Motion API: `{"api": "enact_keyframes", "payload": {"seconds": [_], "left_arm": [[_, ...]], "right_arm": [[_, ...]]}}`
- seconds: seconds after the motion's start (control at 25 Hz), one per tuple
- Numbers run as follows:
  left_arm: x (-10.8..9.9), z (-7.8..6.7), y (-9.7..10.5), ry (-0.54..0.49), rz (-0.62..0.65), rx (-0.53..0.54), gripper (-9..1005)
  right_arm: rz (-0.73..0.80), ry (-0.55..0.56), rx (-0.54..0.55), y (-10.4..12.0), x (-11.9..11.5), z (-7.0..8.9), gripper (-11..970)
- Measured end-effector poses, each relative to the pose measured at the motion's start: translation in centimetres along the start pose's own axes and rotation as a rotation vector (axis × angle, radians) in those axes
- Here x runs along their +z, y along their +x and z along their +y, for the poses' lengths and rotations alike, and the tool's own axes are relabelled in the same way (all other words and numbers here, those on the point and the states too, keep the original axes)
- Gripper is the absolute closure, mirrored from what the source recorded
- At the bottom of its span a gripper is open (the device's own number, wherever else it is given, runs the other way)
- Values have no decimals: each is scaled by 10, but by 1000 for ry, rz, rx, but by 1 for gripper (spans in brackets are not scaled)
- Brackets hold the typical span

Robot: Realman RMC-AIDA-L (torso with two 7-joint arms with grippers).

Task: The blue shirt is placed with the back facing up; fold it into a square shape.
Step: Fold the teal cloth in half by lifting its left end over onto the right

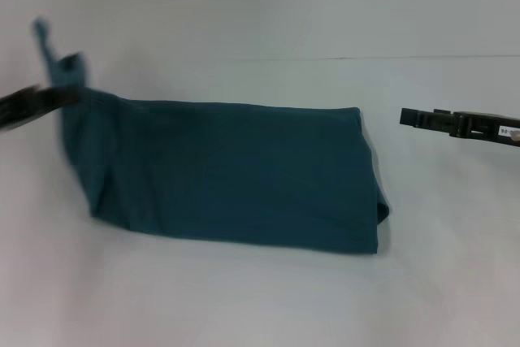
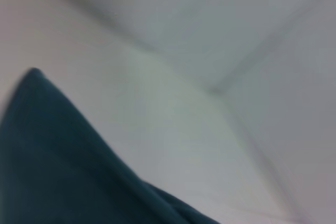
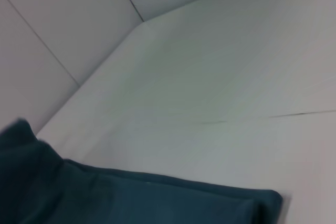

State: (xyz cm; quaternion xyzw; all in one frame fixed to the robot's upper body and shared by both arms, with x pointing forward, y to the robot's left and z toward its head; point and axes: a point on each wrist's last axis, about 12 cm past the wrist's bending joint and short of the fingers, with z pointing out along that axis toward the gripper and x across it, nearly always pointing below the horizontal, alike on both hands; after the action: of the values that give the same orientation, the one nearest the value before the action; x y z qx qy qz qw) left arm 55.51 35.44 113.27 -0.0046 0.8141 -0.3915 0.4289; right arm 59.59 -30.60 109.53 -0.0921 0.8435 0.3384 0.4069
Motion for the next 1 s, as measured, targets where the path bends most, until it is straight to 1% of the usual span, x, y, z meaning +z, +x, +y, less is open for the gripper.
{"api": "enact_keyframes", "payload": {"seconds": [0.04,0.16,0.2,0.24,0.32,0.4,0.48,0.56,0.64,0.68,0.76,0.88,1.0], "left_arm": [[9,-11,-1,68,-4,11,963],[45,-46,2,236,21,35,961],[64,-59,7,306,36,34,961],[76,-67,11,346,46,28,960],[106,-82,24,426,58,-2,959],[133,-93,41,461,59,-29,958],[156,-102,58,476,60,-53,957],[178,-110,80,453,60,-82,956],[190,-115,99,410,64,-96,955],[195,-117,112,376,66,-104,954],[200,-124,127,348,54,-113,953],[200,-134,144,347,20,-120,952],[195,-139,153,375,-1,-123,950]], "right_arm": [[1,3,1,1,-2,-1,43],[4,13,-2,4,-8,-6,43],[6,18,-4,5,-10,-7,43],[10,20,-7,6,-13,-9,43],[18,25,-11,8,-19,-13,43],[28,29,-19,10,-27,-17,43],[35,33,-27,12,-33,-20,43],[37,39,-35,13,-39,-23,44],[41,46,-43,14,-44,-26,44],[43,49,-48,14,-45,-27,44],[46,55,-57,14,-47,-29,44],[52,60,-75,14,-47,-30,44],[63,65,-89,13,-46,-30,44]]}}
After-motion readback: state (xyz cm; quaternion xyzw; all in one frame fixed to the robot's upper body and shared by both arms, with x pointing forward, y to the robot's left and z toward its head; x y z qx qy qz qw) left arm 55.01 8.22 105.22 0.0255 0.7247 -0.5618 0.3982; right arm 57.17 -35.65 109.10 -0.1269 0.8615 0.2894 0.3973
